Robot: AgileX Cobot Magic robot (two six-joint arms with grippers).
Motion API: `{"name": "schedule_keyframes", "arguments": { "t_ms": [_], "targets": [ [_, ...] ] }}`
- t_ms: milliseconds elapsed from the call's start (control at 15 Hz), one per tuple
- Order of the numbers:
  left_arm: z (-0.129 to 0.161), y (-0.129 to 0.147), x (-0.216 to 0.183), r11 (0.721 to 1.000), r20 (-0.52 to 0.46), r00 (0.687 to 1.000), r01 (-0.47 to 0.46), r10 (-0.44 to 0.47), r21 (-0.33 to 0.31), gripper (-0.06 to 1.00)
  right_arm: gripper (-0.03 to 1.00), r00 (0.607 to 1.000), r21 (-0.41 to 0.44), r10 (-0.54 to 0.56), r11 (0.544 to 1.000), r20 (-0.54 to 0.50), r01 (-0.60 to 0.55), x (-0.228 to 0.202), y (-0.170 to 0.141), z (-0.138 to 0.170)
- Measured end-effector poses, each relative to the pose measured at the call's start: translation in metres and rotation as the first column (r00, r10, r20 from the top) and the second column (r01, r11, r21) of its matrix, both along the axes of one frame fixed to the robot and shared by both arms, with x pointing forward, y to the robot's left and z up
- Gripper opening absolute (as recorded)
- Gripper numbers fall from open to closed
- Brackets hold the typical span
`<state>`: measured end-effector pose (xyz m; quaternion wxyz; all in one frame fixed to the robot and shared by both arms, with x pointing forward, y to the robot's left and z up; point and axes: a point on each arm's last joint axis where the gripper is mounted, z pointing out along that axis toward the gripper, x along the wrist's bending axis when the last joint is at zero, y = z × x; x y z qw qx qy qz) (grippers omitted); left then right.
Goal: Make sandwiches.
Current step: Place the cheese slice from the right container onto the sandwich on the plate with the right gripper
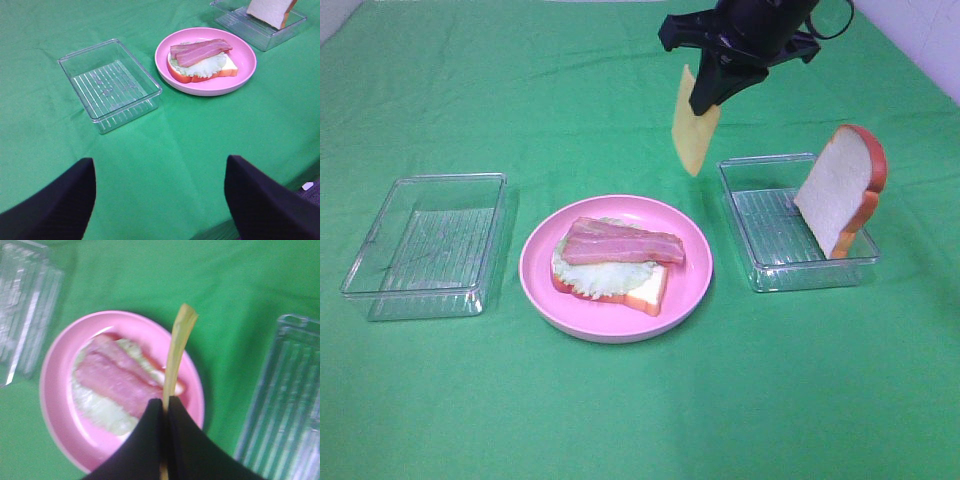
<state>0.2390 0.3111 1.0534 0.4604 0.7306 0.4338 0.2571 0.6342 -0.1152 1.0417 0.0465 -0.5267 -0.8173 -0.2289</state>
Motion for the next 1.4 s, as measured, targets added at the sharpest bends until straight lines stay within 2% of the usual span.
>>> {"name": "schedule_keyframes", "arguments": {
  "t_ms": [67,267,400,467,600,733,933,1067,1133,1200,1267,1400],
  "targets": [
    [0.000,0.000,0.000,1.000,0.000,1.000,0.000,0.000,0.000,0.69,0.00,0.999,0.038,0.032,0.999,-0.022,-0.032,-0.003,0.004,0.000],
    [0.000,0.000,0.000,1.000,0.000,1.000,0.000,0.000,0.000,0.69,0.00,0.972,0.236,0.193,0.959,-0.135,-0.157,-0.013,0.031,-0.012],
    [0.000,0.000,0.000,1.000,0.000,1.000,0.000,0.000,0.000,0.69,0.00,0.953,0.284,0.240,0.942,-0.187,-0.181,-0.017,0.050,-0.029],
    [0.000,0.000,0.000,1.000,0.000,1.000,0.000,0.000,0.000,0.69,0.00,0.929,0.289,0.274,0.937,-0.251,-0.198,-0.021,0.069,-0.057],
    [0.000,0.000,0.000,1.000,0.000,1.000,0.000,0.000,0.000,0.69,0.00,0.912,0.277,0.268,0.943,-0.311,-0.183,-0.021,0.078,-0.084],
    [0.000,0.000,0.000,1.000,0.000,1.000,0.000,0.000,0.000,0.69,0.00,0.923,0.229,0.208,0.964,-0.324,-0.137,-0.015,0.078,-0.103],
    [0.000,0.000,0.000,1.000,0.000,1.000,0.000,0.000,0.000,0.69,0.02,0.954,0.120,0.097,0.991,-0.285,-0.065,-0.007,0.072,-0.110],
    [0.000,0.000,0.000,1.000,0.000,1.000,0.000,0.000,0.000,0.69,0.21,0.961,0.052,0.059,0.998,-0.271,-0.046,-0.004,0.067,-0.113],
    [0.000,0.000,0.000,1.000,0.000,1.000,0.000,0.000,0.000,0.69,0.46,0.962,0.017,0.039,0.999,-0.269,-0.036,-0.004,0.065,-0.115],
    [0.000,0.000,0.000,1.000,0.000,1.000,0.000,0.000,0.000,0.69,0.57,0.963,-0.013,0.032,0.999,-0.268,-0.037,-0.003,0.062,-0.116],
    [0.000,0.000,0.000,1.000,0.000,1.000,0.000,0.000,0.000,0.69,0.63,0.963,-0.050,0.026,0.998,-0.267,-0.041,-0.004,0.059,-0.115],
    [0.000,0.000,0.000,1.000,0.000,1.000,0.000,0.000,0.000,0.69,0.66,0.971,-0.114,0.021,0.992,-0.237,-0.049,-0.004,0.052,-0.105]
  ]
}}
